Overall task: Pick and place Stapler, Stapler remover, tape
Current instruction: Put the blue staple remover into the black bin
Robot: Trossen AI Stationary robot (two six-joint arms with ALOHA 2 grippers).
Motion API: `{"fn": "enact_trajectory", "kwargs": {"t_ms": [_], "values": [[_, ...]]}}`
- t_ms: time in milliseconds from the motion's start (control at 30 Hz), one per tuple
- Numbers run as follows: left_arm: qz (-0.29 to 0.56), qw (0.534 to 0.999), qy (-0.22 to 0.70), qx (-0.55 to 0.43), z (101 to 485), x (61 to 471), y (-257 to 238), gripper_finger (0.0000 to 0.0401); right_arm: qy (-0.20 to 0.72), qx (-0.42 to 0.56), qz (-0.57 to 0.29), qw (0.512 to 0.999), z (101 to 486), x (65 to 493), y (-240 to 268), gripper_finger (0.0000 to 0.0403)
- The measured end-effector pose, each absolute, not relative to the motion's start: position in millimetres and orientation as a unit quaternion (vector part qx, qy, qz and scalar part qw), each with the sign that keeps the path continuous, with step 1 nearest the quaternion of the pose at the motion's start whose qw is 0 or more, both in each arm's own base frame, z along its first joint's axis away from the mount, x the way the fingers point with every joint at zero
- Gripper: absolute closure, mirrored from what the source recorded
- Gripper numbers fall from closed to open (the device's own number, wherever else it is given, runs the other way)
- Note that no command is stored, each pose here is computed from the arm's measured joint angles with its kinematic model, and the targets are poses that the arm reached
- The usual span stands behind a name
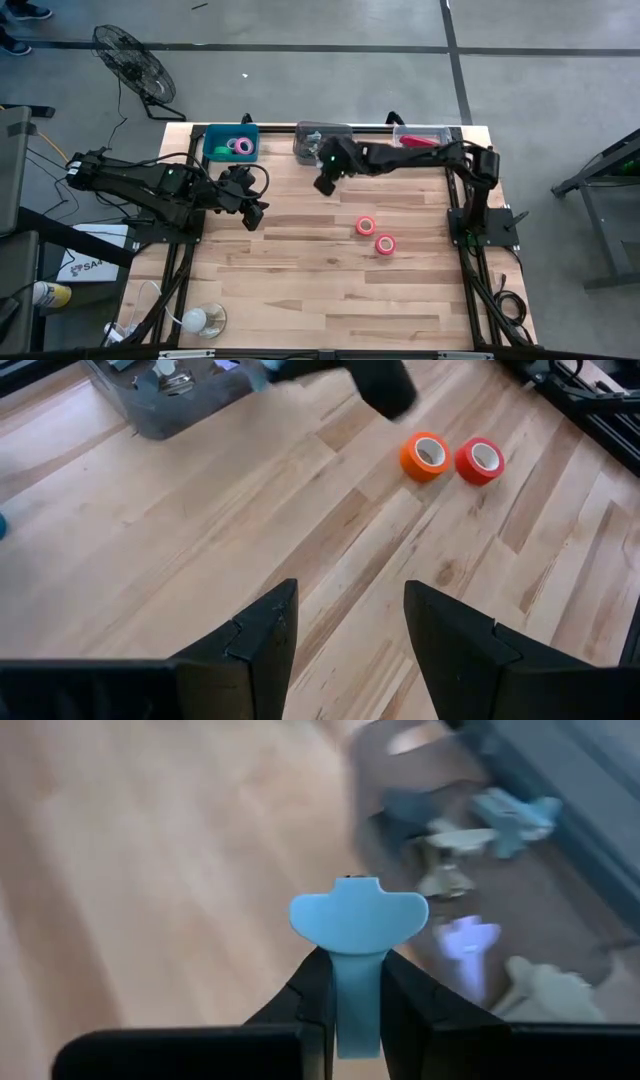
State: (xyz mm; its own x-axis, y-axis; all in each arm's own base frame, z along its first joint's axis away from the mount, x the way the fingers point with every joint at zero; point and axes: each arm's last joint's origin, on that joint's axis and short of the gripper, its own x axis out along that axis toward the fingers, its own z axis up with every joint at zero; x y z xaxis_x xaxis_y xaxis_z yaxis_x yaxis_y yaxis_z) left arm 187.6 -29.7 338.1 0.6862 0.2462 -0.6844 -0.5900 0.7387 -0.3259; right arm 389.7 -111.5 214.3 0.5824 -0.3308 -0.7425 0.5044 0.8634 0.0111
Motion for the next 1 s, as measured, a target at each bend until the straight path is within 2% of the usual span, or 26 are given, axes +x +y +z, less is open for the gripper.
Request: {"fn": "enact_trajectory", "kwargs": {"t_ms": [300, 633, 1000], "values": [[0.237, 0.877, 0.317, -0.272, 338.1, 187.6, -29.8, 0.0219, 0.318, 0.216, -0.308, 0.871, 219.1, 378.7, -162.7, 0.0365], [0.237, 0.877, 0.317, -0.273, 338.1, 187.6, -29.8, 0.0219, 0.288, 0.248, -0.338, 0.861, 206.8, 372.0, -200.0, 0.0365], [0.236, 0.877, 0.318, -0.273, 338.1, 187.6, -29.8, 0.0219, 0.287, 0.301, -0.312, 0.854, 205.2, 359.2, -220.8, 0.0346]]}}
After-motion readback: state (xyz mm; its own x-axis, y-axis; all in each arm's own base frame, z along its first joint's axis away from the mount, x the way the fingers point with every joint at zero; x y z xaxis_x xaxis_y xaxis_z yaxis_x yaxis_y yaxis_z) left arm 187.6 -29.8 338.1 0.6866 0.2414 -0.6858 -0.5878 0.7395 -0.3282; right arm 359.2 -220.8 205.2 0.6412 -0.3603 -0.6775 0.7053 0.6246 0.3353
